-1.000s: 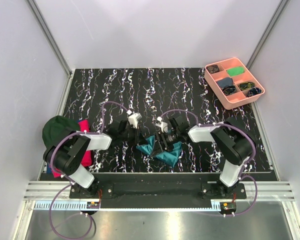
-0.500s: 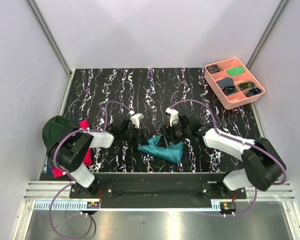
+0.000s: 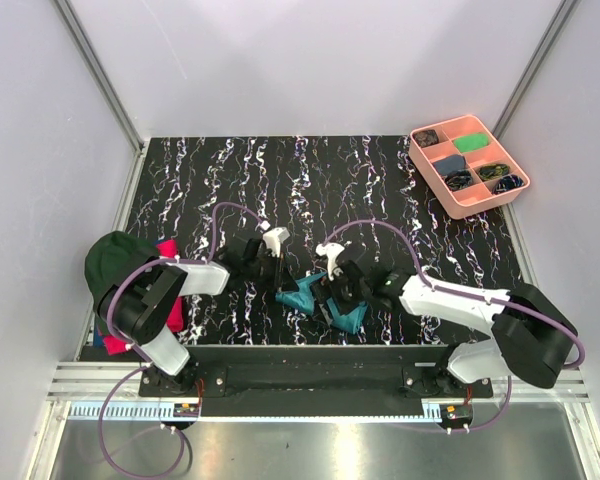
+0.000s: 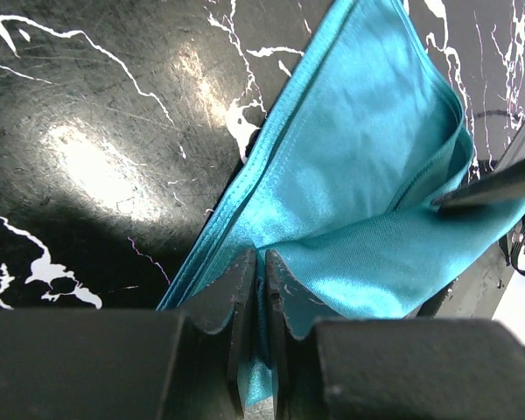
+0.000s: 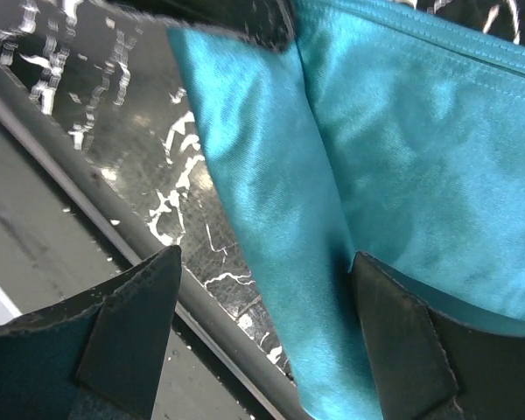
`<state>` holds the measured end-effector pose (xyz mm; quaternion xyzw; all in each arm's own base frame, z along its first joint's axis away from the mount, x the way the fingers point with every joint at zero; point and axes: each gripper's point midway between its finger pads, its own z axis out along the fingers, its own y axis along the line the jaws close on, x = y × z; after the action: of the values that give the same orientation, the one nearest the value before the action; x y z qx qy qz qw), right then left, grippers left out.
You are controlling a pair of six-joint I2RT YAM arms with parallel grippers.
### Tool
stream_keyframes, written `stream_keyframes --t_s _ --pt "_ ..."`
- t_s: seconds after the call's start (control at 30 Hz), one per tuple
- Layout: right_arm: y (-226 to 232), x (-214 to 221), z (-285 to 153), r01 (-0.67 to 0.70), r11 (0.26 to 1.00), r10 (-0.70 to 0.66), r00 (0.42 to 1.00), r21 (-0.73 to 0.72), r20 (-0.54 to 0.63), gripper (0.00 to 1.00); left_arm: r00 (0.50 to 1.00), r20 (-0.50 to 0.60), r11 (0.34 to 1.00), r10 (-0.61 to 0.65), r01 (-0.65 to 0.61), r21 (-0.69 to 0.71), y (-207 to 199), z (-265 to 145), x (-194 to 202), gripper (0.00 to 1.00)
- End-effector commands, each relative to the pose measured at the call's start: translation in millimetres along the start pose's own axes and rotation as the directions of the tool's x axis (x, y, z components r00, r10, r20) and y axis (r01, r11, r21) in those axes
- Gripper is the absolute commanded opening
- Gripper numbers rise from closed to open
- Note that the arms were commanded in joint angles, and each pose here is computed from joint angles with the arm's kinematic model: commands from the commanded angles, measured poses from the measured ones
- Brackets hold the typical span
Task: Fold the napkin, place the utensils inside, and roll it up
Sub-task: Roll the napkin with the utensil
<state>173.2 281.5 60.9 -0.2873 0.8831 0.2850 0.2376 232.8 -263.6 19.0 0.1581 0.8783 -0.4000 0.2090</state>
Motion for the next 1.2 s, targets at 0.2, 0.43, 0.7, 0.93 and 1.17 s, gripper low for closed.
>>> stream_keyframes --t_s 0.2,0.43,0.7,0.93,1.17 --pt "-3.1 15.0 3.0 -0.122 0.974 0.123 0.992 0.191 0.007 0.86 1.0 -0.019 1.0 -0.011 0.011 -0.026 -1.5 -1.9 2.1 0.13" --pt "-11.0 2.8 -6.6 -0.242 0.931 0.23 0.97 0.275 0.075 0.92 0.999 -0.013 0.999 0.051 -0.051 -0.003 -10.2 -2.7 2.5 0.12" --pt "-26.0 30.4 9.0 -0.39 0.855 0.41 0.912 0.34 0.016 0.93 0.995 -0.02 0.996 0.093 -0.093 0.006 -17.9 -2.7 5.9 0.11" --pt "-43.7 36.2 13.7 -0.481 0.818 0.497 0.867 0.317 0.034 0.93 0.993 -0.028 0.993 0.118 -0.118 0.006 -21.6 -1.5 8.3 0.1" --pt "-39.7 10.3 27.3 -0.43 0.881 0.434 0.901 0.196 0.025 0.93 0.992 -0.03 0.992 0.12 -0.12 -0.022 -18.4 -1.2 7.1 0.09"
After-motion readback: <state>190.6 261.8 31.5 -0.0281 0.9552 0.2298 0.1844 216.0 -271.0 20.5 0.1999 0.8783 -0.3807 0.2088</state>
